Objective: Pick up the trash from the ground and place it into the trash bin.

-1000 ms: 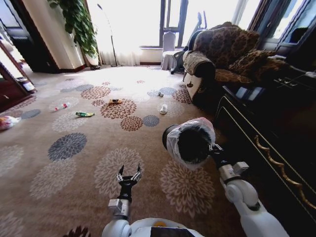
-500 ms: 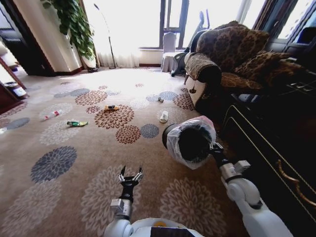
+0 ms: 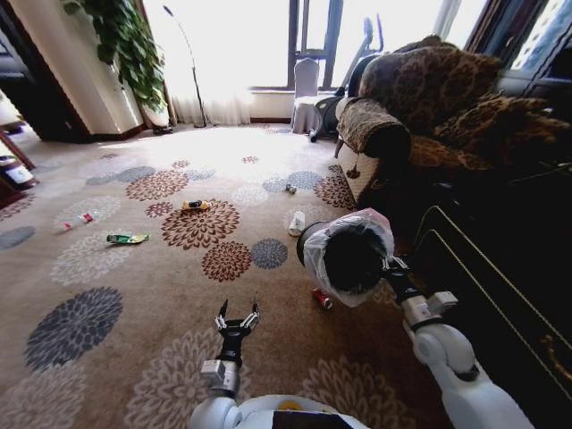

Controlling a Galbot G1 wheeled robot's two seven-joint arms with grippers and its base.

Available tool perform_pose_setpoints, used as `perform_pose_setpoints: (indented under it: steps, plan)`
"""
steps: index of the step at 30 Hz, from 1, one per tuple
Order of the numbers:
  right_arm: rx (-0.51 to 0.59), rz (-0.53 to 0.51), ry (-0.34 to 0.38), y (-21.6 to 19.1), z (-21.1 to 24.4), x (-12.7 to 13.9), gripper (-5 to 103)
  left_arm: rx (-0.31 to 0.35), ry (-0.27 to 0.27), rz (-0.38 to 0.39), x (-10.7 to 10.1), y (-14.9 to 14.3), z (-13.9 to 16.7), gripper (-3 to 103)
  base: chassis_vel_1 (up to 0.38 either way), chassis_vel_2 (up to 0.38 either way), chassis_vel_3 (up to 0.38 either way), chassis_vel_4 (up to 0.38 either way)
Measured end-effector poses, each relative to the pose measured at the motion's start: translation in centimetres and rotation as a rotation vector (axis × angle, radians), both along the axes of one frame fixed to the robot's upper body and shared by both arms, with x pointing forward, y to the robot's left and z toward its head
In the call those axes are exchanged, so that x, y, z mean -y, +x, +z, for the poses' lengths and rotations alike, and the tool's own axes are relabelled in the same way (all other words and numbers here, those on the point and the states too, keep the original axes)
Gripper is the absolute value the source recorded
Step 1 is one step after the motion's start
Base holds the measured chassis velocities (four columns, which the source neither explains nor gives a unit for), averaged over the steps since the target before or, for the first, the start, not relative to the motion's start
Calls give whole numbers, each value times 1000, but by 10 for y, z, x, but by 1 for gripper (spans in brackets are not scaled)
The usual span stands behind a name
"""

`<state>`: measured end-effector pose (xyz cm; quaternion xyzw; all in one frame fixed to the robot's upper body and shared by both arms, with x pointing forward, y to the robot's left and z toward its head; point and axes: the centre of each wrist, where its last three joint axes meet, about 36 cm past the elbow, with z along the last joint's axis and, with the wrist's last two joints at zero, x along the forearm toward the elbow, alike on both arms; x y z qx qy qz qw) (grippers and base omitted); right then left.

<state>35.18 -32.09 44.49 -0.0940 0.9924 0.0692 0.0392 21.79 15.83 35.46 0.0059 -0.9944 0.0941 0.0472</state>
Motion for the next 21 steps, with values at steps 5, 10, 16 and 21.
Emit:
perform_pose_setpoints:
  steps: [5,10,16,21]
  plan:
    - [-5,-2,4,0,-2,0,0,-1,3,1,-1,0,0,93,-14,7,10,-8]
    - [-8,-3,5,0,-3,-1,0,0,4,1,-1,0,0,93,-85,57,84,-50]
    - [-13,-5,2,-2,-5,0,0,4,5,1,-1,0,0,93,-153,131,150,-135]
    - [-13,-6,2,-2,-5,1,0,6,5,1,-1,0,0,93,-210,214,228,-181]
